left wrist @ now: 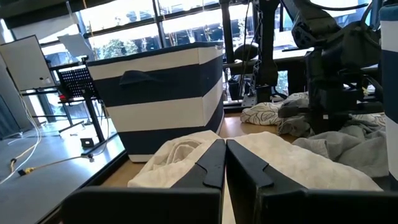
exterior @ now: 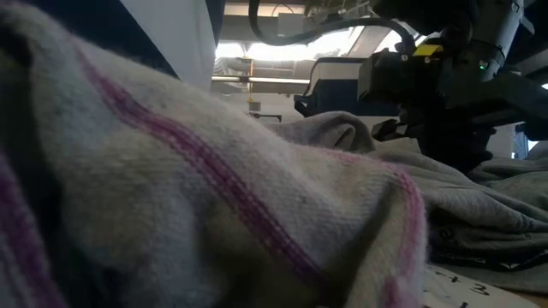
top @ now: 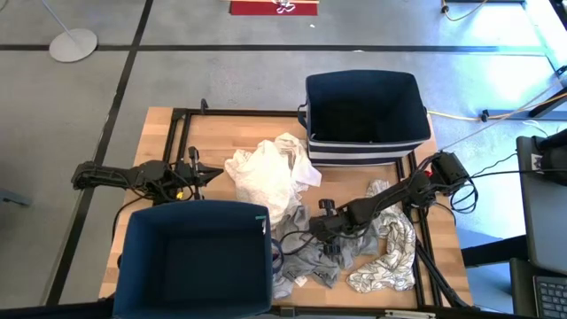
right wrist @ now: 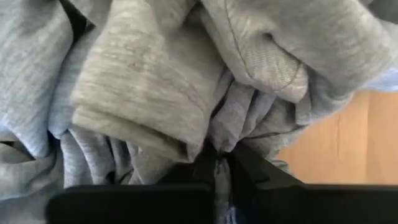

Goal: Sort clothes
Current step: Put the gray clothes into the bottom left laundry bin

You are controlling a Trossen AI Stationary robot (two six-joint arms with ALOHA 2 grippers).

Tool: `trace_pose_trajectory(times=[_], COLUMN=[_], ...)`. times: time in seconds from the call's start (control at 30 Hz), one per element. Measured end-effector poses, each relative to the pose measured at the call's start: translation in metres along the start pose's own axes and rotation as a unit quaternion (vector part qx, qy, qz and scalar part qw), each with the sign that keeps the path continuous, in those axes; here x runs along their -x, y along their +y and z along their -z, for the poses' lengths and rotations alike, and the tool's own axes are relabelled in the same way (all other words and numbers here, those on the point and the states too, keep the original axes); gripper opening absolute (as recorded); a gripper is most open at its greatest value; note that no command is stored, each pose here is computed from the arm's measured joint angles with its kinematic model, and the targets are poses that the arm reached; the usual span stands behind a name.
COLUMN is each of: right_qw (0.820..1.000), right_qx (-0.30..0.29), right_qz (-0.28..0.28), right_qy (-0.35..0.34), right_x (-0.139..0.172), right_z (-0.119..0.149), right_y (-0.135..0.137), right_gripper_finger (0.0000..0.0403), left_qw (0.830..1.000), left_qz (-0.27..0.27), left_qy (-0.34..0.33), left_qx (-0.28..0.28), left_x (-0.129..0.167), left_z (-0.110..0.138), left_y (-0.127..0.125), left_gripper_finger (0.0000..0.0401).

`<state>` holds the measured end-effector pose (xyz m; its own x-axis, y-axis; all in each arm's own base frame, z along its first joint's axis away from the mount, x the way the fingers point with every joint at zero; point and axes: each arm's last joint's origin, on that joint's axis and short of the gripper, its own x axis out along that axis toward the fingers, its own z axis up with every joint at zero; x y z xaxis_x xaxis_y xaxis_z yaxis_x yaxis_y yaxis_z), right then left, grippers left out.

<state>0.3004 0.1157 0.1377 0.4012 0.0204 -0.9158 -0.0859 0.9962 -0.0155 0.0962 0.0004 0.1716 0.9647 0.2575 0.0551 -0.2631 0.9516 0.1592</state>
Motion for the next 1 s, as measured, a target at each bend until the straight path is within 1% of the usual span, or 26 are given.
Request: trace_pose_trajectory(times=[0.03,0.17,0.23,0.3,0.4,0.53,0.7,0.93,1.0], right_qw=[1.000,1.000,1.000,1.000,0.999,0.996,0.990,0.975,0.971], right_qx=[0.004,0.002,0.003,0.003,-0.001,-0.008,-0.019,-0.039,-0.031], right_qz=[0.001,0.006,0.008,0.006,-0.001,-0.001,0.014,0.042,0.056], right_qy=[0.000,-0.001,-0.003,-0.013,-0.040,-0.085,-0.141,-0.215,-0.232], right_x=[0.000,0.005,0.011,0.021,0.039,0.064,0.095,0.134,0.143], right_z=[0.000,0.000,-0.001,-0.004,-0.008,-0.012,-0.014,-0.013,-0.012], right_y=[0.000,-0.001,-0.002,-0.002,-0.004,-0.007,-0.012,-0.021,-0.023], right_gripper_finger=[0.0015,0.0035,0.0031,0.0018,0.0009,0.0018,0.0013,0.0016,0.0015], left_qw=[1.000,1.000,1.000,1.000,1.000,1.000,1.000,1.000,1.000], left_qz=[0.000,0.000,0.000,0.000,0.000,0.000,0.000,0.000,0.000], left_qy=[0.000,0.000,0.000,0.000,0.000,0.000,-0.001,-0.001,-0.001], left_qx=[0.000,-0.001,-0.001,-0.001,-0.001,0.000,0.003,0.013,0.013], left_x=[0.000,0.000,0.000,0.000,0.000,0.000,0.000,0.000,0.000], left_z=[0.000,0.000,0.000,0.000,0.000,0.000,0.000,0.000,0.000], left_y=[0.000,0.000,0.000,0.000,0.000,0.000,0.000,0.000,0.000], left_gripper_finger=[0.0003,0.0003,0.0003,0.0003,0.0003,0.0003,0.0003,0.0003,0.0003])
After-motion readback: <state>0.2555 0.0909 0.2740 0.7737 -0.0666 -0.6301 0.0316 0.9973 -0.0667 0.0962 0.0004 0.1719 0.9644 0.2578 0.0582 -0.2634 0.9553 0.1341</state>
